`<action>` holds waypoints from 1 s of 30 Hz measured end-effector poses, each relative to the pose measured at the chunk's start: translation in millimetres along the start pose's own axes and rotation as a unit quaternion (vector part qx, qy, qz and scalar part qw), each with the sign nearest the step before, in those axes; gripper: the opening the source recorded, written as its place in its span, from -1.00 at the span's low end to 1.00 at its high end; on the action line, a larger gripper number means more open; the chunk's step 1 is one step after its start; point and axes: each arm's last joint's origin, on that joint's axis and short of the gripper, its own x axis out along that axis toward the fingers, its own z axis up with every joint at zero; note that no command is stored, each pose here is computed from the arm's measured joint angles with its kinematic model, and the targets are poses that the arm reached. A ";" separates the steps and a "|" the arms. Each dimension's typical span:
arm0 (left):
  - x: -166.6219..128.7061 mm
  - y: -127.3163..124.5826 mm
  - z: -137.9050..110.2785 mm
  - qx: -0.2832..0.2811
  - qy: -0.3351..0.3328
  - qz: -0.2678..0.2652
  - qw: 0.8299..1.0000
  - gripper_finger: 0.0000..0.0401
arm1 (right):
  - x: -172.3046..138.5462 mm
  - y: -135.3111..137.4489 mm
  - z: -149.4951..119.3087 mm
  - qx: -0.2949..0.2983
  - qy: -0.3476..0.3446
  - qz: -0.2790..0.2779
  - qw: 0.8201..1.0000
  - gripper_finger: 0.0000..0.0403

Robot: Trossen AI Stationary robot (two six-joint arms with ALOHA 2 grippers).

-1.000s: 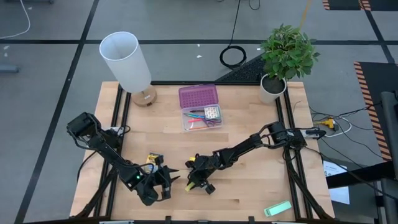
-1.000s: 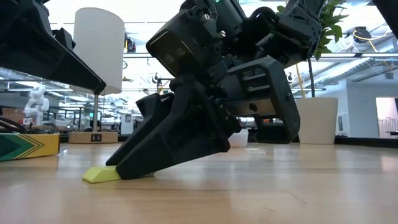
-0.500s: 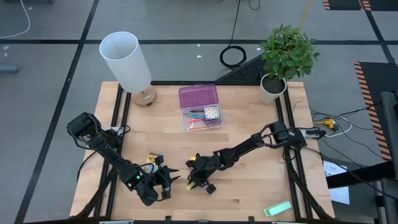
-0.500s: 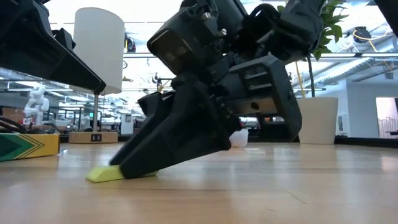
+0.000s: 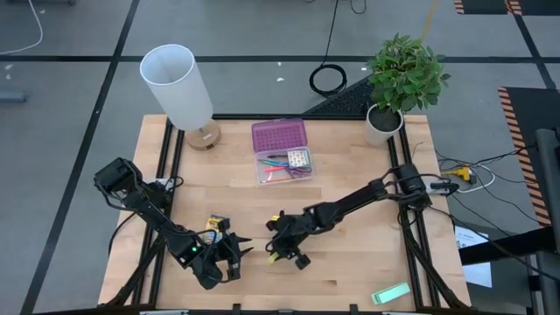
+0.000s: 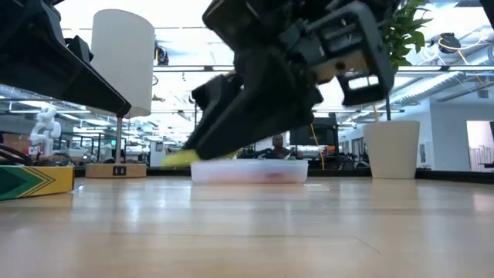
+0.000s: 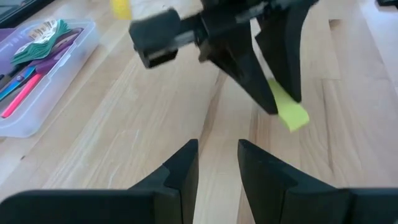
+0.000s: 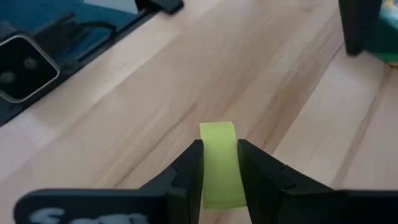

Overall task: Pack school essentials
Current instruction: Put the yellow eraser into the purple supply box

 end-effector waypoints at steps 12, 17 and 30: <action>-0.4 -0.5 0.1 -0.013 -0.001 -0.001 1.000 -0.43 | -52.6 13.8 11.2 0.003 0.006 -0.041 0.999 -0.58; -1.9 -1.7 -0.8 -0.015 -0.001 -0.004 1.000 -0.43 | -81.4 21.6 6.0 -0.001 0.003 -0.105 0.994 -0.58; -1.4 -2.5 1.5 -0.025 -0.010 -0.006 1.000 -0.43 | -155.6 41.0 -15.0 -0.032 -0.052 -0.308 0.950 -0.58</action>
